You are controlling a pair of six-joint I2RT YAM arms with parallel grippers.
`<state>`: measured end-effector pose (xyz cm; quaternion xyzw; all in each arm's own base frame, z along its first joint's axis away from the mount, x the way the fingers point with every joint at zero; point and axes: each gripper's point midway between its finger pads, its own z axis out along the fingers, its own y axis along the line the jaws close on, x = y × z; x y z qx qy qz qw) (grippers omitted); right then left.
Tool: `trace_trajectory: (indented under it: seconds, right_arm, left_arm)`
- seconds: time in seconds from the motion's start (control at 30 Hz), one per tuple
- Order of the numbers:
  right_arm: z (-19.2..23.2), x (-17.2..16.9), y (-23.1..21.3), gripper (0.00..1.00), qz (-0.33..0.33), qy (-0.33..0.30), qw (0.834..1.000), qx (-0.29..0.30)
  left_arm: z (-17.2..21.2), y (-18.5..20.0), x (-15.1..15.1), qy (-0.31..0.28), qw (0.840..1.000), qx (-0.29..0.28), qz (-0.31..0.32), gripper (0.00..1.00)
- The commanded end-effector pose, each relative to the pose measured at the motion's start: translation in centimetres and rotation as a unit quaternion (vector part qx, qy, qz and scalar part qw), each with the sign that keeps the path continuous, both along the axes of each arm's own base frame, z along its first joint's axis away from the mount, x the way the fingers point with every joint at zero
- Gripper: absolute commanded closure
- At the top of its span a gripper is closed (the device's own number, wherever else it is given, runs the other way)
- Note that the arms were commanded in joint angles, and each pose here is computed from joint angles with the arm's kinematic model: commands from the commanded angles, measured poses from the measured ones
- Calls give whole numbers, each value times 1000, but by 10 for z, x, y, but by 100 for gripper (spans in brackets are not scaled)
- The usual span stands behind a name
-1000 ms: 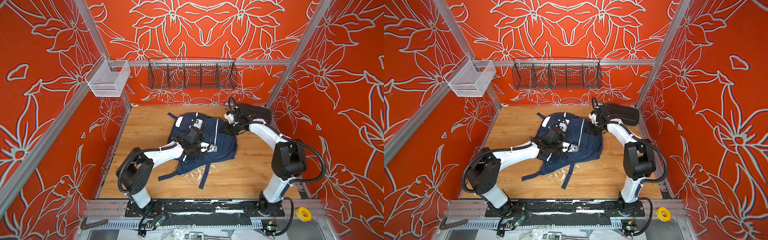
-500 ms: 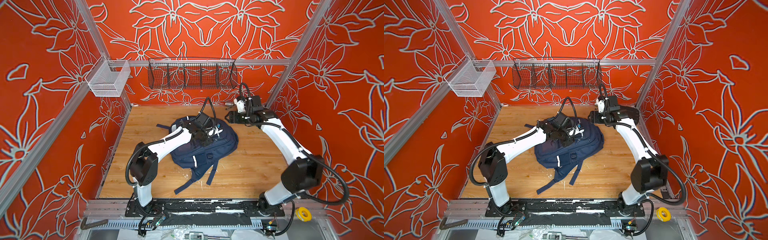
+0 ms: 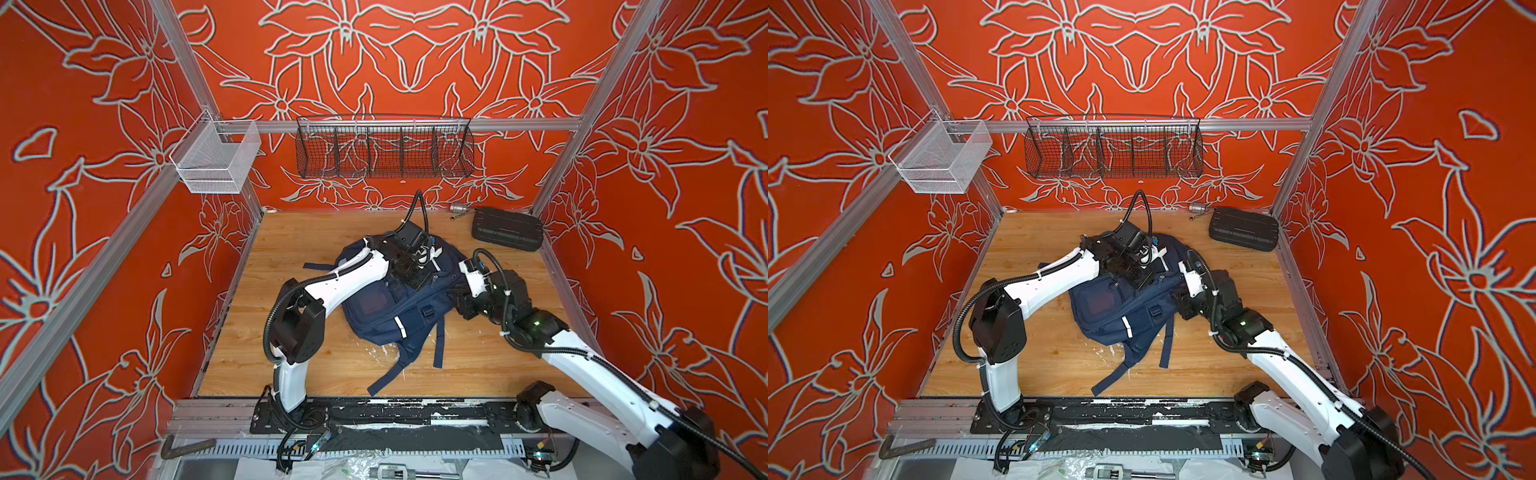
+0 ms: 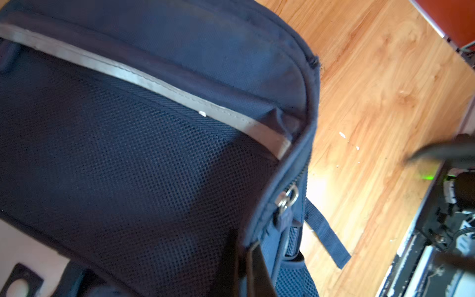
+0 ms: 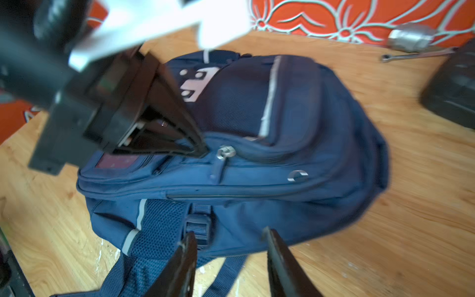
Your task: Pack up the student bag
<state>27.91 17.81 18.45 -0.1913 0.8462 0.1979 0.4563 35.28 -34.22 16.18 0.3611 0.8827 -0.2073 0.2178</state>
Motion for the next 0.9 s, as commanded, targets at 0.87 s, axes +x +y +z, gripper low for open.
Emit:
trace_trajectory:
  seconds: [0.87]
  right_arm:
    - [-16, 36, 16, 53, -117, -122, 977, -129]
  left_arm:
    - [45, -23, -11, 54, 993, -104, 30, 100]
